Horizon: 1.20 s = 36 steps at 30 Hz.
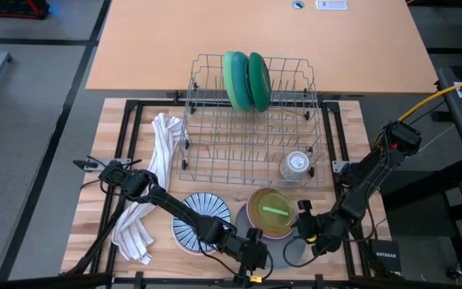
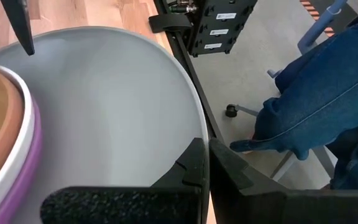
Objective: Sort dishes
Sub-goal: Put the gray plate into the dish rack
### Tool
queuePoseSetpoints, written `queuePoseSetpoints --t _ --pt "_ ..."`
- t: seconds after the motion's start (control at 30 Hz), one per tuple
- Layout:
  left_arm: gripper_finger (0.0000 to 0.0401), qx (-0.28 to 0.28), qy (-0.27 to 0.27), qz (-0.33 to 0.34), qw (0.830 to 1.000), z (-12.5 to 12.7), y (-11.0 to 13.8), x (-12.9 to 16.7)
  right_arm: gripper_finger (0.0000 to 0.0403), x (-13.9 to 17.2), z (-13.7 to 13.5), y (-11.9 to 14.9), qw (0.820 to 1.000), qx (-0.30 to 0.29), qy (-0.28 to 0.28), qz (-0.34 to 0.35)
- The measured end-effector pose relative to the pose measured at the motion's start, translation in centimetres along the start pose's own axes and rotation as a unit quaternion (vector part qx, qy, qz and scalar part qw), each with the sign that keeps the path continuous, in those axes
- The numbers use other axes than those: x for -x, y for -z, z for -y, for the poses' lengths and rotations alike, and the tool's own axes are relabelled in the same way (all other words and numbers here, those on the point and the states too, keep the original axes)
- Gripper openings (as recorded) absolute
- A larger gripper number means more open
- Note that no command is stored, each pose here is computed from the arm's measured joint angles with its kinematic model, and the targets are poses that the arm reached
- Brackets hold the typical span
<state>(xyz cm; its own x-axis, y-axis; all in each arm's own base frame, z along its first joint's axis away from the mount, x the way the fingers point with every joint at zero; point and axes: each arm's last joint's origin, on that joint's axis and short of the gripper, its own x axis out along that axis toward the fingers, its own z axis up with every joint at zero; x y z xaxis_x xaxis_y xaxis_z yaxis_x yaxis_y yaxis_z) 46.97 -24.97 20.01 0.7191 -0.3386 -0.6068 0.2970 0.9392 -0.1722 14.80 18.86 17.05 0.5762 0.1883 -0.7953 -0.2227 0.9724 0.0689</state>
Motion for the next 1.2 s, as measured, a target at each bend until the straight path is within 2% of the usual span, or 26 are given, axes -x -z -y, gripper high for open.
queuePoseSetpoints --t 0.27,0.53,0.7,0.97,1.2 --pt "0.0 0.005 -0.002 0.006 1.0 -0.1 -0.1 0.0 0.0165 0.0 0.1 -0.1 1.0 -0.001 0.019 0.019" --pt "0.0 0.07 0.022 0.041 0.996 0.3 -0.8 0.0 0.0165 -0.4 0.2 -0.1 0.997 0.004 0.062 0.038" --pt "0.0 0.094 0.039 0.037 0.994 1.0 -0.7 0.1 0.0165 -0.5 0.3 -0.1 0.995 0.005 0.081 0.048" --pt "0.0 0.085 0.067 0.025 0.994 3.1 -0.1 0.2 0.0165 -0.5 0.5 -0.2 0.992 0.006 0.109 0.068" --pt "0.0 0.077 0.081 0.026 0.993 4.9 0.3 0.4 0.0165 -0.5 0.4 -0.3 0.992 0.003 0.107 0.073"
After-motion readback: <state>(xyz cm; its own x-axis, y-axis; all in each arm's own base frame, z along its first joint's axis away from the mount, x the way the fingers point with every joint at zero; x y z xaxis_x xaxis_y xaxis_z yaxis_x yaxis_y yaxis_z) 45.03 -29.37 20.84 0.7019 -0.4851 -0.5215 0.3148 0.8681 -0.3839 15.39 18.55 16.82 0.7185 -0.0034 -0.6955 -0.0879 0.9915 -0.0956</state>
